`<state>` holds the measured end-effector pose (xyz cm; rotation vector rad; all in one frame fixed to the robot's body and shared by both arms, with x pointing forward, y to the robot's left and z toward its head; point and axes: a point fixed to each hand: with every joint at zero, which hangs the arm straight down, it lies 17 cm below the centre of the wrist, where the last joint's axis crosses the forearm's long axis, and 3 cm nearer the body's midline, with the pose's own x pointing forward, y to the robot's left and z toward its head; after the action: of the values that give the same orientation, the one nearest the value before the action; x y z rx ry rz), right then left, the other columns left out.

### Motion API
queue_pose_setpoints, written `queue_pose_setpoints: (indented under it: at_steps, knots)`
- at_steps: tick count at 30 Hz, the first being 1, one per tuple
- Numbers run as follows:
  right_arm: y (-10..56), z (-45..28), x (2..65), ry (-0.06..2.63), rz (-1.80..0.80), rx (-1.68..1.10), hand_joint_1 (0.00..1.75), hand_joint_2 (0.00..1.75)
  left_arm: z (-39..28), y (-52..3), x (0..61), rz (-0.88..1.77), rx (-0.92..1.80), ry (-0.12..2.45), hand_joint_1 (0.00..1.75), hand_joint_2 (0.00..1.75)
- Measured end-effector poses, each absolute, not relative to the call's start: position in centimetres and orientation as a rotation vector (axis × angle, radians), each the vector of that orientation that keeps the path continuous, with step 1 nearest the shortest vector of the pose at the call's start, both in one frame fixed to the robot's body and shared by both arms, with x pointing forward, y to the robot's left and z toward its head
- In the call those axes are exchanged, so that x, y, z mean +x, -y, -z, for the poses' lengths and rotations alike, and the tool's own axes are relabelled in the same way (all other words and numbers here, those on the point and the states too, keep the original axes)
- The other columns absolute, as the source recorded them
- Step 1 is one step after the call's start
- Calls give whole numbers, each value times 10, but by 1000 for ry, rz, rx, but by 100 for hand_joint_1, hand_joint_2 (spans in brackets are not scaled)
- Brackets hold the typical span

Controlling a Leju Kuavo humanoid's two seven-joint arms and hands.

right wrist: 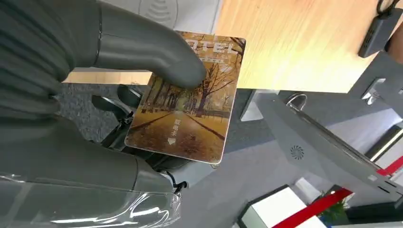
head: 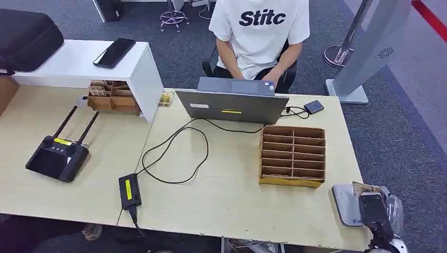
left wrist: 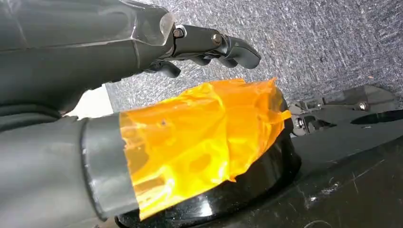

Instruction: Pass the card to the sensor for recognition and then transmit it.

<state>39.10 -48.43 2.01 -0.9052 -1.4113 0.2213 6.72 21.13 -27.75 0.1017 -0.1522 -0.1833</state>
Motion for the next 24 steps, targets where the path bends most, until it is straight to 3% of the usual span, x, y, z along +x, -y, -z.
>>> queue_pose_setpoints:
  at_steps: [7,16,24]
  knots:
    - [483,-27,394,1423,-236,-918,175,175,277,-211,67,182,100,152,0,0]
    - [484,-61,403,1500,-219,-944,161,175,277,-212,67,182,101,152,0,0]
    - [476,-122,424,1644,-228,-975,171,175,278,-211,67,187,94,152,0,0]
